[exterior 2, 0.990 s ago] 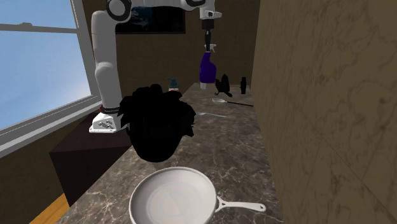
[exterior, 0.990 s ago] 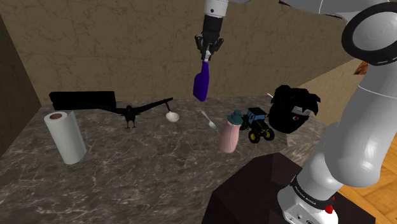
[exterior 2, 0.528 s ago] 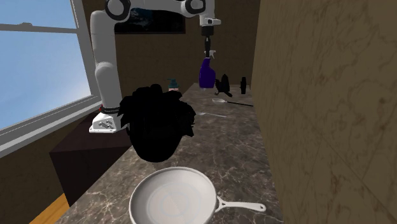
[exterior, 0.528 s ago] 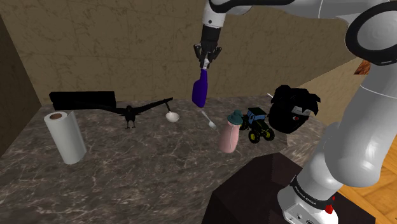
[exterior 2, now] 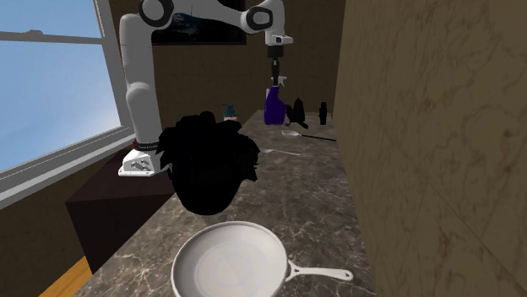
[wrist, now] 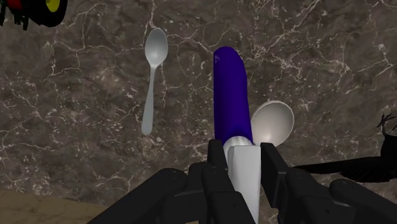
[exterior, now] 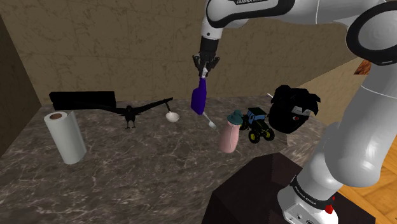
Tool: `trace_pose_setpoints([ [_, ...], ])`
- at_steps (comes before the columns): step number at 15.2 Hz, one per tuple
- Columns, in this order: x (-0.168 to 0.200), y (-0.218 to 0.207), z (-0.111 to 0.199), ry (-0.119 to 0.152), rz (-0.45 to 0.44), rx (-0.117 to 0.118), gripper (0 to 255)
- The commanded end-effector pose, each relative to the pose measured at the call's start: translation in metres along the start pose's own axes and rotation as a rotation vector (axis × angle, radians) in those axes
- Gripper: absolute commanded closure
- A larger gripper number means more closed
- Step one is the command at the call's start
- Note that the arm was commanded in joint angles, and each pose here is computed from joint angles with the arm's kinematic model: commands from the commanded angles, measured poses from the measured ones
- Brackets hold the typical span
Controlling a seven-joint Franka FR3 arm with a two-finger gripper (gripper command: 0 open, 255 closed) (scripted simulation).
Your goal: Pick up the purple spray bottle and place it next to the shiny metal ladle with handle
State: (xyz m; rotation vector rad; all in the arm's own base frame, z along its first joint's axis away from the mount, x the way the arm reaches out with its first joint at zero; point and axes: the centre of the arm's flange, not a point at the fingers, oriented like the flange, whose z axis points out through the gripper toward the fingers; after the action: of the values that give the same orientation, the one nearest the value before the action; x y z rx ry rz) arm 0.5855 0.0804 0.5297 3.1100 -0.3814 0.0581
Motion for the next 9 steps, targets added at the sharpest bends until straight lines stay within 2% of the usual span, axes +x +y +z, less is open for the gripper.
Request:
trace_pose_setpoints([
  [1,-0.001,0.000,0.010,0.001,0.000,0.000,255],
  [9,-0.002,-0.001,0.052,0.001,0.000,0.000,255],
])
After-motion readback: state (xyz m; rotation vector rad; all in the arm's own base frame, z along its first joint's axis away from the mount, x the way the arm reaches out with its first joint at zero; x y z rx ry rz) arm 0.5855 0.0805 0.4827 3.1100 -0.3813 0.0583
